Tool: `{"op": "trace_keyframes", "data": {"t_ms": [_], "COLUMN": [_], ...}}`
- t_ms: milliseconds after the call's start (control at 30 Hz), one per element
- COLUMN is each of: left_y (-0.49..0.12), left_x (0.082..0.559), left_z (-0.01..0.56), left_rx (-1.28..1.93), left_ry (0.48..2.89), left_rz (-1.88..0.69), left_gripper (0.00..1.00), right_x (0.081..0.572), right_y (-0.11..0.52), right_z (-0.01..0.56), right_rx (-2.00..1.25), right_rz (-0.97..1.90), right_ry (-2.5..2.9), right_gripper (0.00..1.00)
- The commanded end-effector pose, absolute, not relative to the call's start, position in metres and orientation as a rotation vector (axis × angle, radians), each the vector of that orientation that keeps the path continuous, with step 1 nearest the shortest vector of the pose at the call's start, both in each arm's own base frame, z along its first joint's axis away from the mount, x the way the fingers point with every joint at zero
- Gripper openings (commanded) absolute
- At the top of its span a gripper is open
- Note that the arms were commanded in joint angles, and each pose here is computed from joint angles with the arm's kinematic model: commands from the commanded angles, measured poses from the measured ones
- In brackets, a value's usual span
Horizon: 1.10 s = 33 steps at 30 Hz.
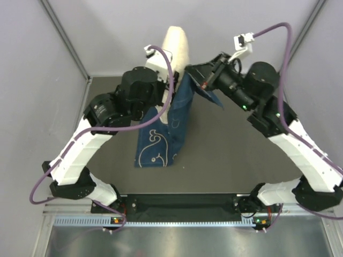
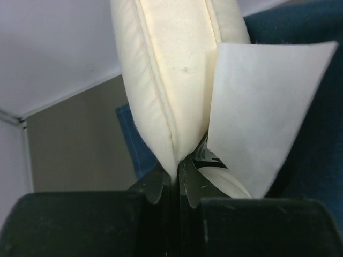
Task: Put the pillow into the pillowcase
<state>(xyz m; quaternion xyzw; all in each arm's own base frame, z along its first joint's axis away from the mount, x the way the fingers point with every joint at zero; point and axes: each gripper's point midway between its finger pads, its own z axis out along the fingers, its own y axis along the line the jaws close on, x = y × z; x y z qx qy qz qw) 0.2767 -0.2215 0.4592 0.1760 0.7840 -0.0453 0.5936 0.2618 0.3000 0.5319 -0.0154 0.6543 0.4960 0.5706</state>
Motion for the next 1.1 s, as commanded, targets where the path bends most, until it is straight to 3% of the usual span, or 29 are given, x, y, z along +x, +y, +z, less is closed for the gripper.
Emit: {"op": "trace_keyframes", "data": {"t_ms": [0,367,633,700,767,800,867,900,933,1067], "left_y": [-0.279,-0.356,-0.376,-0.388,-0.394,-0.396,-0.392,-0.389,-0.383,-0.358], "left_x": [0.277,0.26,0.247,0.231,0.217,0.212,0.212,0.215,0.225,0.245], "left_z": [0.426,0.301,0.317,0.321,0.312,0.311,0.311,0.313,0.315,0.334], "left_rx": [0.575,0.818,0.837,0.896,0.949,0.961,0.919,0.894,0.837,0.667], "left_ry": [1.848,2.063,1.938,1.899,1.906,1.904,1.903,1.896,1.888,1.878], "left_rz": [-0.276,-0.502,-0.686,-0.805,-0.87,-0.892,-0.872,-0.858,-0.805,-0.683], "left_gripper": [0.0,0.0,0.08,0.15,0.28,0.44,0.59,0.71,0.9,0.98], "right_x": [0.24,0.185,0.144,0.136,0.131,0.13,0.13,0.128,0.128,0.125], "right_y": [0.277,0.181,0.168,0.166,0.161,0.158,0.151,0.148,0.146,0.14], "right_z": [0.519,0.427,0.267,0.259,0.245,0.241,0.236,0.231,0.233,0.229], "right_rx": [-0.08,0.034,0.153,0.173,0.193,0.198,0.216,0.215,0.219,0.228], "right_rz": [1.136,0.964,1.018,1.063,1.062,1.051,1.008,0.987,0.976,0.935], "right_ry": [1.567,1.732,2.027,2.023,2.041,2.047,2.063,2.085,2.087,2.122], "right_gripper": [0.0,0.0,0.0,0.0,0.0,0.0,0.0,0.0,0.0,0.0]}}
